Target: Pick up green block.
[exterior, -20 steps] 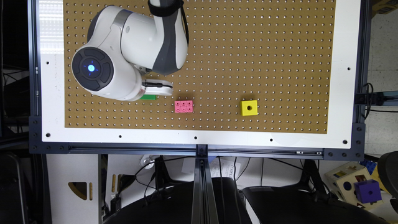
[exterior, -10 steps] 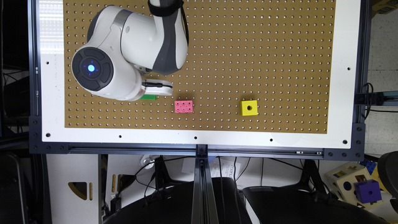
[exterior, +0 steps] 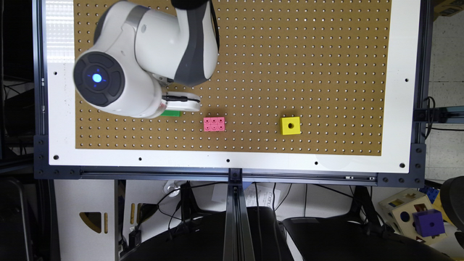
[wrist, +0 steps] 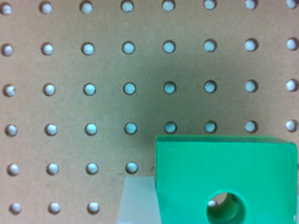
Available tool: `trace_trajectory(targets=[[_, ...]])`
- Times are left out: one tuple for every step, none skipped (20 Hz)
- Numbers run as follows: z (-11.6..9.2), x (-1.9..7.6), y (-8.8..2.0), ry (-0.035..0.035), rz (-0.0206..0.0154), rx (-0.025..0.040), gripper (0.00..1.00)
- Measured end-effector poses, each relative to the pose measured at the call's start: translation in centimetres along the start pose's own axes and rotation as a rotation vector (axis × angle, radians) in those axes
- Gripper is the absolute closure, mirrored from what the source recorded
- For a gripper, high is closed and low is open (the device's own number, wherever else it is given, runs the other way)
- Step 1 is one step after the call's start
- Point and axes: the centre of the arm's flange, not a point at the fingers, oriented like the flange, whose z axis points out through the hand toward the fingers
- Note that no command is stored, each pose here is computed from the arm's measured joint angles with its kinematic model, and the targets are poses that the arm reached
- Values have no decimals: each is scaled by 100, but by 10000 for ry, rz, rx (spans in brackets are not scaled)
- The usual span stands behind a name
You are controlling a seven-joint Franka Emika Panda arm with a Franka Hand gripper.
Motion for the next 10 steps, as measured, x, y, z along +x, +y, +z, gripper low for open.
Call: trace_trajectory(targets=[[-98,3,-5,4,-4,4,100],[-196,4,-7,2,-7,3,100],[-290,2,-8,-9,-10,-2,100],[-388,-1,-10,-14,-14,-4,100],[-489,-4,-11,-8,-18,0,100],[-574,-8,-9,-9,-19,-1,100],[-637,-12,-8,-12,-21,-3,100],[-691,-17,-5,-18,-21,-7,100],[-734,-19,-4,-4,-22,0,100],[-795,-21,-3,17,-22,12,100]])
